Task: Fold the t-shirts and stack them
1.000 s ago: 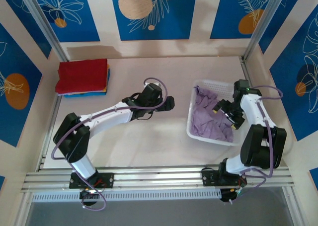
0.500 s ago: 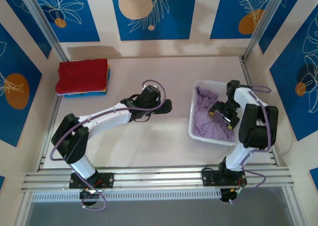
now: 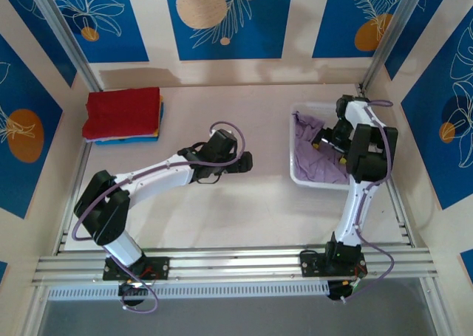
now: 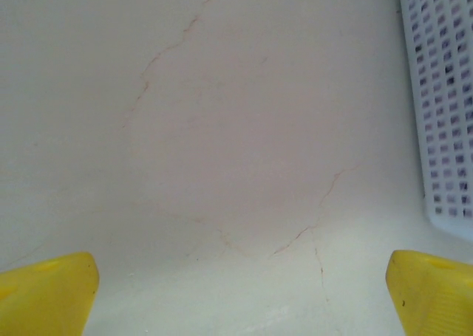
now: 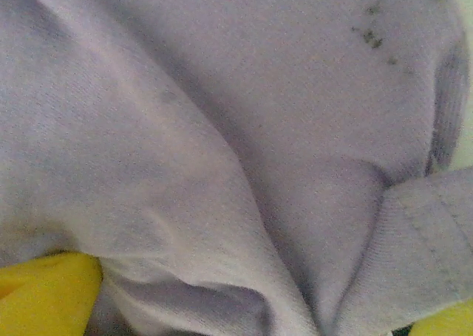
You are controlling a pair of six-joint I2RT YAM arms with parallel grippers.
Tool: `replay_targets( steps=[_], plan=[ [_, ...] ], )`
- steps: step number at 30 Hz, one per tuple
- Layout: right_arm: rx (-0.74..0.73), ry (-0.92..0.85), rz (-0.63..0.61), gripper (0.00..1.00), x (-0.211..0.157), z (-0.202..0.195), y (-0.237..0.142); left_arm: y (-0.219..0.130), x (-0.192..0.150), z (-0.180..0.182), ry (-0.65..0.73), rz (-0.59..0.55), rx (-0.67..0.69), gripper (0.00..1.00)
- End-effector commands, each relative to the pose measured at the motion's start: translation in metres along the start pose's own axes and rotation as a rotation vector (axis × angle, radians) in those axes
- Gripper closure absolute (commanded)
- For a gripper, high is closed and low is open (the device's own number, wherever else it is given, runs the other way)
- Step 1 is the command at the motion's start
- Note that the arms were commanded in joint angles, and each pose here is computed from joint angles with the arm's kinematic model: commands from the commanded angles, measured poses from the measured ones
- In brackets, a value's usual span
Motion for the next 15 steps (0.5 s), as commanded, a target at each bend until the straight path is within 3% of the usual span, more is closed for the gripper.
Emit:
replay_targets(
  steps=[1,5,9,15],
  plan=[
    [0.002,-0.087,-0.072,0.03,0.018,0.017,0.003,0.000,0.006,0.001,0.021,0.017,0.023,0.01],
    [0.006,-0.073,-0.127,0.02,0.000,0.020,-0.031,-0.001,0.008,-0.003,0.031,0.015,0.016,0.01],
    [0.043,-0.054,-0.190,0.01,-0.042,0.019,-0.059,-0.003,0.007,-0.003,0.019,0.022,-0.004,0.01],
    [0.092,0.009,-0.151,0.01,-0.099,0.012,-0.049,-0.004,0.002,0.003,-0.011,0.023,-0.025,0.00]
  ],
)
Point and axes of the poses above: each hand's point on the last joint's axis, 136 mm out from that joint toward the fingers, its own y axis out along the fingers, its own z axis along the line the jaws close on, x = y × z, the point moved 10 cm from there along -y, back along the fingers, and after that the axes turned 10 degrees about -y, right-handed, at the moved point
